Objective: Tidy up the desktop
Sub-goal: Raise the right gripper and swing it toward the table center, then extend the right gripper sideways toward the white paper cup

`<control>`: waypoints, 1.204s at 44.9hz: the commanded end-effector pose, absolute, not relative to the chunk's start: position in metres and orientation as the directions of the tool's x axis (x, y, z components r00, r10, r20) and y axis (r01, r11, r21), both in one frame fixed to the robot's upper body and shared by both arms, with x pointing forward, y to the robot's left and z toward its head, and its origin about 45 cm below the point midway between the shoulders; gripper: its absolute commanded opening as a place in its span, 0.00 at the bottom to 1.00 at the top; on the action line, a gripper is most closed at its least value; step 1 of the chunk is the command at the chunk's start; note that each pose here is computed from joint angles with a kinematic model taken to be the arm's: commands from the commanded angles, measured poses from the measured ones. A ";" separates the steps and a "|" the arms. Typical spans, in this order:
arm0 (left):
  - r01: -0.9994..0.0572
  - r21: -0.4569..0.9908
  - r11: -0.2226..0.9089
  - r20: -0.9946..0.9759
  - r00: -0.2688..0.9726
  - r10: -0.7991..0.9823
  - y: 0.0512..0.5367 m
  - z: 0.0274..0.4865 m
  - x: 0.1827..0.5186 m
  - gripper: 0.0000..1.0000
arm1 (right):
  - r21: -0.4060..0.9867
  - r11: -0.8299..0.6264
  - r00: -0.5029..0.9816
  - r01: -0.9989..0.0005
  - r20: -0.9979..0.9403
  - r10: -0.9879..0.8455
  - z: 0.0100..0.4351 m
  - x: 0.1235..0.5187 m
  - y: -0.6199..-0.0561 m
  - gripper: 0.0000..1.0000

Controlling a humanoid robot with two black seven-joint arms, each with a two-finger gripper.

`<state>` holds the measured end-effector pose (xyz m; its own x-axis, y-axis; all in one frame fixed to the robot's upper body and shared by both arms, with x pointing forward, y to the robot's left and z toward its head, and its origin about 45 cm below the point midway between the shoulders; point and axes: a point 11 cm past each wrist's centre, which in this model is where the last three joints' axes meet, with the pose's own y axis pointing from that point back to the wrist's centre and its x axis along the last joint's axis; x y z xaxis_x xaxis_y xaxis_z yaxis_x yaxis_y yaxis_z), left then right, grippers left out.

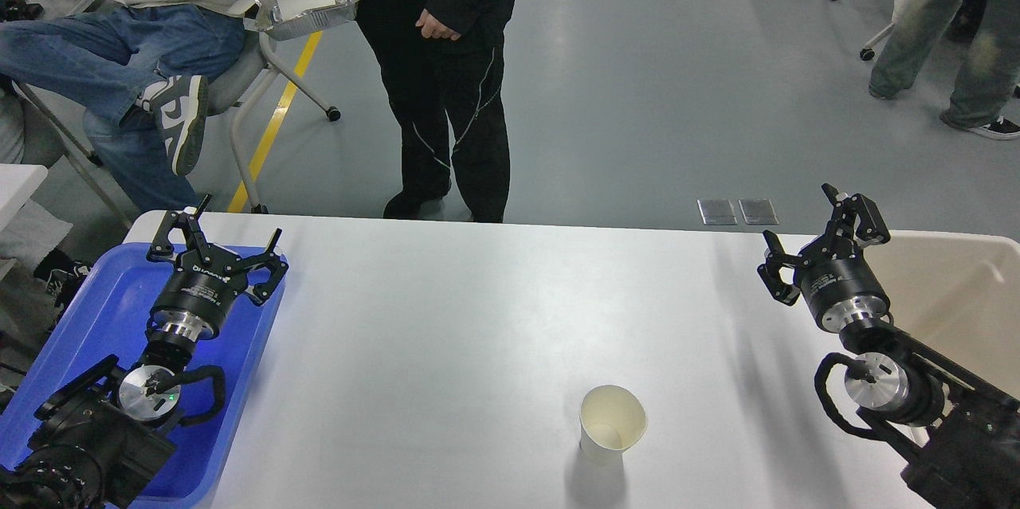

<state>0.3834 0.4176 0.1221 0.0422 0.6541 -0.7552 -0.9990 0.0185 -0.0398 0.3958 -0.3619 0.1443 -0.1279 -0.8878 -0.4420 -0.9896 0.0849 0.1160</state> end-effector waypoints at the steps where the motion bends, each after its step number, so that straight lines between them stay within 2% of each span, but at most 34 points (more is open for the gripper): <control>1: -0.999 -0.040 0.020 -0.756 0.043 0.654 0.417 0.122 0.384 1.00 | 0.132 0.075 -0.127 -0.988 -0.444 -0.887 0.147 0.399 -0.365 1.00; 6: -0.999 -0.040 0.020 -0.756 0.043 0.654 0.417 0.122 0.384 1.00 | 0.131 0.063 -0.108 -0.989 -0.374 -0.921 0.147 0.400 -0.365 1.00; 25: -0.999 -0.041 0.021 -0.755 0.045 0.654 0.417 0.123 0.384 1.00 | 0.093 0.011 -0.043 -0.996 -0.356 -0.933 0.166 0.402 -0.360 1.00; 35: -0.999 -0.041 0.021 -0.755 0.045 0.654 0.417 0.123 0.384 1.00 | 0.050 -0.159 0.144 -0.986 -0.226 -0.964 0.188 0.394 -0.337 1.00; 44: -0.999 -0.040 0.020 -0.756 0.043 0.654 0.417 0.122 0.384 1.00 | 0.024 -0.336 0.337 -0.942 0.016 -0.942 0.198 0.385 -0.310 0.99; 54: -0.999 -0.041 0.021 -0.755 0.045 0.654 0.417 0.123 0.384 1.00 | 0.081 -0.478 0.483 -0.875 0.239 -0.842 0.196 0.378 -0.289 1.00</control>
<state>0.3838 0.4166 0.1221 0.0438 0.6538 -0.7554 -0.9990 0.0205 -0.0401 0.3872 -0.3133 0.1937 0.3203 -0.9473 0.0115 -0.9467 -0.3196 0.0407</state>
